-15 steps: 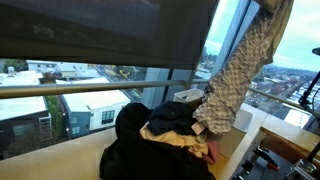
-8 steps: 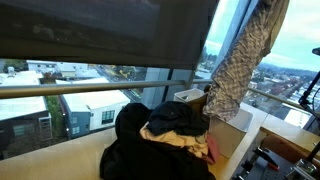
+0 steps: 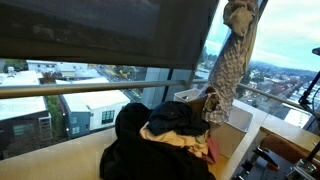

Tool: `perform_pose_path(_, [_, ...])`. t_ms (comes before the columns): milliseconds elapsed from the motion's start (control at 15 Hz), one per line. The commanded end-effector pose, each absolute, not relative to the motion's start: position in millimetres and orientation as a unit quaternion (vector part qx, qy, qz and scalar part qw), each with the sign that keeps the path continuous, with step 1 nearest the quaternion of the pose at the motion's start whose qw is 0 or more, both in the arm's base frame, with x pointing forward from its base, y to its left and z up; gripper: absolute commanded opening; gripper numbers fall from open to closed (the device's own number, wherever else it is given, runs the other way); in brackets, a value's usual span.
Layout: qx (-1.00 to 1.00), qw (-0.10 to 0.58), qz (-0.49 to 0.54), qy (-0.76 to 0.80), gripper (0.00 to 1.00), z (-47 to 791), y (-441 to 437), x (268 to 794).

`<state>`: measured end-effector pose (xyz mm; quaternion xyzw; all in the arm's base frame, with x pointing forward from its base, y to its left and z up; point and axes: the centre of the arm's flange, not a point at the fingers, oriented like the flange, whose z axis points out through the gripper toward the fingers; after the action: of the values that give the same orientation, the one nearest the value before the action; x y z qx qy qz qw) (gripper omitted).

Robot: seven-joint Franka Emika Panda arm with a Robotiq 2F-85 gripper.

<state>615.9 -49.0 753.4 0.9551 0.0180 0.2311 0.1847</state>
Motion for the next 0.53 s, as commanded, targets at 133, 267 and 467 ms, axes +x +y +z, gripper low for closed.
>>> perform_pose_path(133, [0.97,0.133,0.196,0.049,0.06,644,-15,631])
perform_pose_path(267, [0.976,0.122,0.17,0.057,0.06,603,2,634])
perform_pose_path(467, [0.982,0.115,0.134,0.065,0.06,552,17,629])
